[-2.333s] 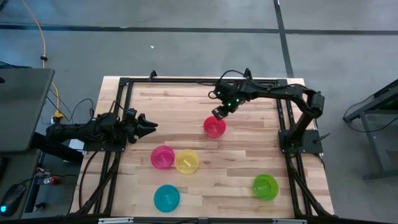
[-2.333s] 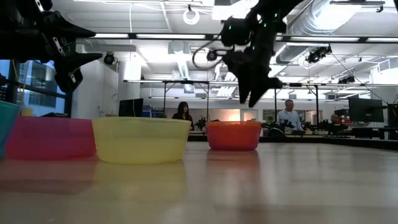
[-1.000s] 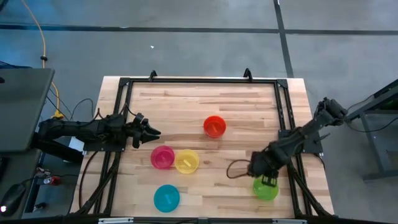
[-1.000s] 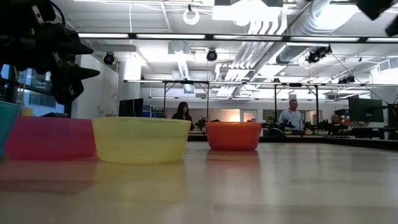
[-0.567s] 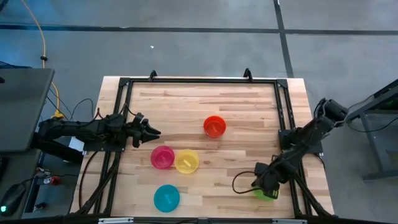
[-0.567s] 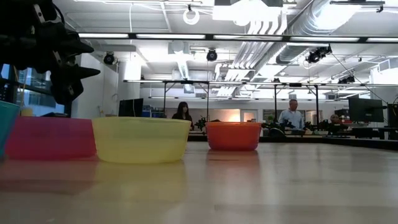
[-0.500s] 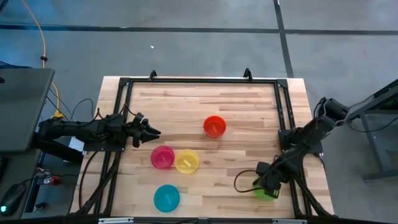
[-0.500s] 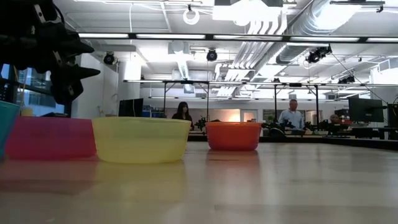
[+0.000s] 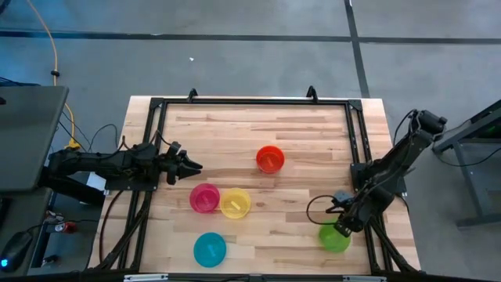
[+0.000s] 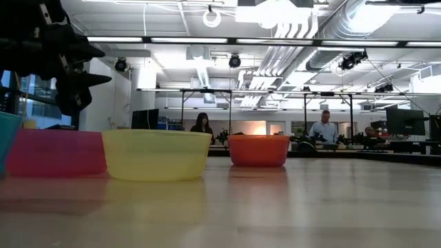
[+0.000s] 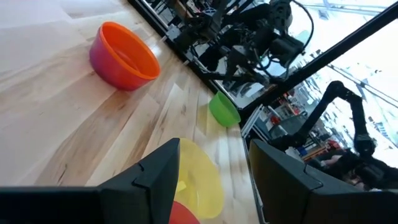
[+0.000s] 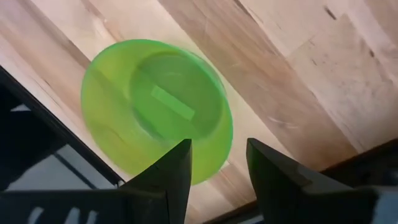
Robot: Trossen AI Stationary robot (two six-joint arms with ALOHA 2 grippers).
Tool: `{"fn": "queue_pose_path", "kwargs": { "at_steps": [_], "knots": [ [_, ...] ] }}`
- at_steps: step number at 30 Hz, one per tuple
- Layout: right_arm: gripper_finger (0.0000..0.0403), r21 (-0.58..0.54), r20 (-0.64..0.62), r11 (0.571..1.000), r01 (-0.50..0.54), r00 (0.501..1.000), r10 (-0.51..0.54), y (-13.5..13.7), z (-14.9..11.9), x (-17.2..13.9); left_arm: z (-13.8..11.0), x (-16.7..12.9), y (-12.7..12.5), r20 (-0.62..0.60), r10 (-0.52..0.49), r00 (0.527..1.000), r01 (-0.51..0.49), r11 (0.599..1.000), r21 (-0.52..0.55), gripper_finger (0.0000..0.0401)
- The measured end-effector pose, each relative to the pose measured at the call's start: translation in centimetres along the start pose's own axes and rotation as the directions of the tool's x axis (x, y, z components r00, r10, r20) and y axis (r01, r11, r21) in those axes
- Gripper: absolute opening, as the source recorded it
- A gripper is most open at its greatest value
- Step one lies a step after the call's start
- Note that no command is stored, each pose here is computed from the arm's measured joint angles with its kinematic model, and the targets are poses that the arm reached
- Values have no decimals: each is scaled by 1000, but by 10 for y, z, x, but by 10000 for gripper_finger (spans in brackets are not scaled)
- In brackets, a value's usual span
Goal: Nest bowls inside each other
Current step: Stack the green bowl on the orange bowl
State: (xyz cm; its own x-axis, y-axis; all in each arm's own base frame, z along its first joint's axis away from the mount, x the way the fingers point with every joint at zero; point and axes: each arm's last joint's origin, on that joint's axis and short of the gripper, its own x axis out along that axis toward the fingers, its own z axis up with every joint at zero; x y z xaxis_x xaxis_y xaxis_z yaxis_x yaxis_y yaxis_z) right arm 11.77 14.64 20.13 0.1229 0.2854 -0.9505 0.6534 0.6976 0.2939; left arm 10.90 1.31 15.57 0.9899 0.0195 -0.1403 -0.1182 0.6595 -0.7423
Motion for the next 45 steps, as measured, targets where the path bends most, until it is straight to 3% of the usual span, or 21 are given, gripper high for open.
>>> {"fn": "queue_pose_path", "kwargs": {
  "at_steps": [6, 26, 35, 40, 45],
  "knots": [
    [144, 48, 0, 999, -1, 1000, 1, -7, 1, 9, 2, 0, -1, 24, -7, 1000, 7, 1000, -20, 184],
    [144, 35, -45, 999, 14, 999, -13, -7, 0, 13, 4, 0, -1, 68, 14, 998, -12, 1000, -25, 184],
    [142, 20, -60, 1000, 7, 998, -5, 5, 3, 32, 4, 0, -2, 76, 4, 997, -3, 1000, -21, 184],
    [108, 34, -59, 999, 19, 998, -17, 8, 3, 38, 4, 0, -2, 76, 5, 997, -3, 1000, -25, 184],
    [35, 51, -59, 999, 19, 998, -16, 8, 3, 38, 4, 0, -2, 76, 4, 997, -2, 1000, -27, 184]
  ]
}}
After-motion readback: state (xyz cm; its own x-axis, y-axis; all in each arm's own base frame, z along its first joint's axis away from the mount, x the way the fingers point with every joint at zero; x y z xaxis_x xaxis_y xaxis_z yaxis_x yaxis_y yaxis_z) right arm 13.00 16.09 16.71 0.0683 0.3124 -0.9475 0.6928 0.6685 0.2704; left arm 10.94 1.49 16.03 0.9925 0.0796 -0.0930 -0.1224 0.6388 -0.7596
